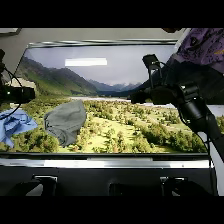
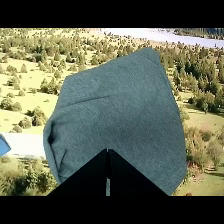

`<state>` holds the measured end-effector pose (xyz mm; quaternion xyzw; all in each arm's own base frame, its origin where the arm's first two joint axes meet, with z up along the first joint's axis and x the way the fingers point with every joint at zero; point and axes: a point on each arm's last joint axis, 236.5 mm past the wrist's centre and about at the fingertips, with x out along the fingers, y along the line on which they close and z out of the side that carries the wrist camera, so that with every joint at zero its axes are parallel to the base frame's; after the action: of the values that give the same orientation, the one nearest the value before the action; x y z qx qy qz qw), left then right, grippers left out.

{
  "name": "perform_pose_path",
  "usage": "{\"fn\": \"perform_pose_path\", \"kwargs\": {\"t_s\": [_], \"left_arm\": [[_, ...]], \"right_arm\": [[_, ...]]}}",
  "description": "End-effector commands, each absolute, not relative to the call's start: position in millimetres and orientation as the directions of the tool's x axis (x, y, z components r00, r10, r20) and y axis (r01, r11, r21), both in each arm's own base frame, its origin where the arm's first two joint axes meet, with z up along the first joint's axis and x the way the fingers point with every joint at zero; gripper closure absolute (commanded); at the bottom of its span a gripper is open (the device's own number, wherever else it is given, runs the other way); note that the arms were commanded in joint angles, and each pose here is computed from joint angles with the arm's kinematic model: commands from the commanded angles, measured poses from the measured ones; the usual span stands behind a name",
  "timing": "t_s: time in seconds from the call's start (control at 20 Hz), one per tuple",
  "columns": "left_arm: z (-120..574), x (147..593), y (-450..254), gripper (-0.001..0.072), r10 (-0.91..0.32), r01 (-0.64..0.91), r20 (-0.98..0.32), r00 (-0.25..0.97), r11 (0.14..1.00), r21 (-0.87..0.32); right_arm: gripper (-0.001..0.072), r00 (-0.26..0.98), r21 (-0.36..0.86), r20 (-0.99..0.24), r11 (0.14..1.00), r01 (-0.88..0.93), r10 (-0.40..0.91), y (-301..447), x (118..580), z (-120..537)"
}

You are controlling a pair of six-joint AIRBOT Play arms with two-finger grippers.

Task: Fold the clothes and pants, and hang the long-sleeved shirts on hangers.

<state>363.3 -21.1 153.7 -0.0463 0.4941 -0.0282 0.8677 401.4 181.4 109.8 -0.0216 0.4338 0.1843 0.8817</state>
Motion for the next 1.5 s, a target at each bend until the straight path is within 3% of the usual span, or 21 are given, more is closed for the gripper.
{"fn": "perform_pose_path", "kwargs": {"t_s": [0.0,0.25,0.3,0.35,0.4,0.75,0.9,1.15,1.2,1.25,1.3,1.45], "left_arm": [[154,364,-21,0.0687,-0.095,0.004,-0.853,0.514,0.994,-0.108],[154,365,-21,0.0684,-0.095,0.003,-0.852,0.515,0.994,-0.109],[153,365,-21,0.0530,-0.095,-0.003,-0.855,0.511,0.994,-0.112],[148,362,-20,0.0052,-0.091,-0.055,-0.866,0.492,0.989,-0.135],[140,361,-15,-0.0013,-0.071,-0.116,-0.879,0.471,0.983,-0.141],[-6,311,-25,-0.0013,-0.103,-0.196,-0.982,0.160,0.971,-0.134],[-50,306,-31,-0.0013,-0.105,-0.252,-0.979,0.175,0.956,-0.148],[-61,343,-53,-0.0013,-0.131,-0.204,-0.939,0.318,0.958,-0.203],[-66,347,-58,0.0061,-0.135,-0.194,-0.937,0.322,0.959,-0.205],[-69,348,-64,0.0448,-0.150,-0.195,-0.937,0.315,0.956,-0.218],[-65,350,-75,0.0685,-0.192,-0.208,-0.928,0.318,0.941,-0.266],[-24,364,-133,0.0691,-0.385,-0.122,-0.852,0.354,0.884,-0.451]], "right_arm": [[0.0675,0.556,0.122,-0.772,0.931,-0.344,0.307,182,401,110],[0.0675,0.575,0.123,-0.756,0.930,-0.345,0.314,183,406,114],[0.0675,0.577,0.124,-0.754,0.930,-0.346,0.314,184,406,115],[0.0675,0.576,0.123,-0.755,0.930,-0.345,0.314,183,406,114],[0.0675,0.575,0.123,-0.755,0.930,-0.345,0.314,183,406,114],[0.0675,0.577,0.124,-0.754,0.930,-0.346,0.314,184,406,115],[0.0675,0.578,0.123,-0.753,0.930,-0.345,0.314,183,406,115],[0.0675,0.573,0.124,-0.757,0.930,-0.345,0.313,183,405,114],[0.0675,0.572,0.124,-0.758,0.930,-0.345,0.313,183,405,114],[0.0674,0.568,0.123,-0.762,0.930,-0.345,0.312,183,404,113],[0.0674,0.566,0.124,-0.763,0.930,-0.345,0.312,183,404,113],[0.0674,0.508,0.124,-0.809,0.931,-0.343,0.295,179,390,102]]}}
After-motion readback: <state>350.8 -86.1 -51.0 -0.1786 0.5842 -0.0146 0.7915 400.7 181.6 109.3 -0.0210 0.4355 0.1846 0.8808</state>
